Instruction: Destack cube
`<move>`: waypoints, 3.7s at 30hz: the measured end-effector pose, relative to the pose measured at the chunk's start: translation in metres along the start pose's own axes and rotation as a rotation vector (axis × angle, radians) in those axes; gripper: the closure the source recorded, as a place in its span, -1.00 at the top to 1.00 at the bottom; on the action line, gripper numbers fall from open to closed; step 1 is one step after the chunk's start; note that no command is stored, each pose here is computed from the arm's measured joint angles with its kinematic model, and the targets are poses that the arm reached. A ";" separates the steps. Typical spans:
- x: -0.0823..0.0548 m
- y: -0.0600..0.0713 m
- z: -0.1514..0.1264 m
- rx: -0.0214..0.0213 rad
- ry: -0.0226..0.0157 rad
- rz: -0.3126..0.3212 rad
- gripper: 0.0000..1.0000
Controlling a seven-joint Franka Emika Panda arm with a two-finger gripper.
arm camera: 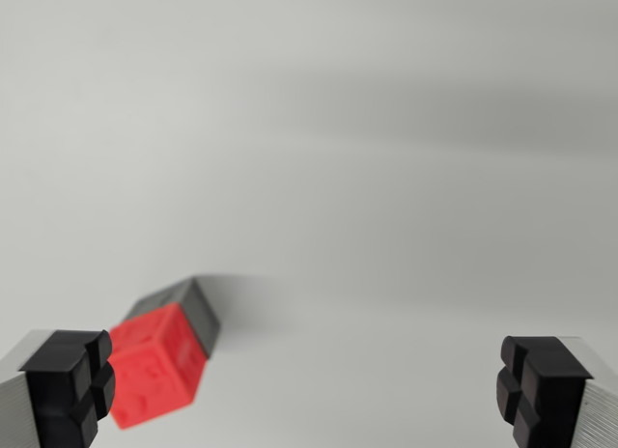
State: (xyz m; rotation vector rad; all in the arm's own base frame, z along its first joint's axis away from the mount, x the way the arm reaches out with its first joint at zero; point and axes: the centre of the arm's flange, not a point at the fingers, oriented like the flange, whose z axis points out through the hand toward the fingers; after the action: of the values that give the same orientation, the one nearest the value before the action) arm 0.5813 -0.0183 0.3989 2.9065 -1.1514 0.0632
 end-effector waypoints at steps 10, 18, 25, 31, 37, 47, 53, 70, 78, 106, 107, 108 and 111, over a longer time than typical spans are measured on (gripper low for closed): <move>-0.018 0.002 0.016 -0.0002 -0.0046 -0.044 1.00; -0.036 0.004 0.032 -0.0001 -0.0095 -0.086 1.00; -0.054 0.007 0.048 -0.0007 -0.0147 -0.129 1.00; -0.072 0.009 0.064 -0.0004 -0.0189 -0.172 1.00; -0.088 0.011 0.078 0.0003 -0.0231 -0.212 1.00; -0.120 0.015 0.107 0.0002 -0.0322 -0.288 1.00; -0.138 0.018 0.122 0.0016 -0.0359 -0.332 1.00; -0.170 0.022 0.180 0.0040 -0.0508 -0.404 1.00; -0.171 0.022 0.208 0.0052 -0.0500 -0.404 1.00; -0.172 0.022 0.223 0.0061 -0.0486 -0.404 -1.00; -0.172 0.022 0.223 0.0061 -0.0486 -0.404 -1.00; -0.172 0.022 0.223 0.0061 -0.0486 -0.404 -1.00; -0.172 0.022 0.223 0.0061 -0.0485 -0.404 -1.00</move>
State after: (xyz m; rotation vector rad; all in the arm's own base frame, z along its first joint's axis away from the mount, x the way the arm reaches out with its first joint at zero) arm 0.4482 0.0769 0.1684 3.0944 -0.5474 -0.0093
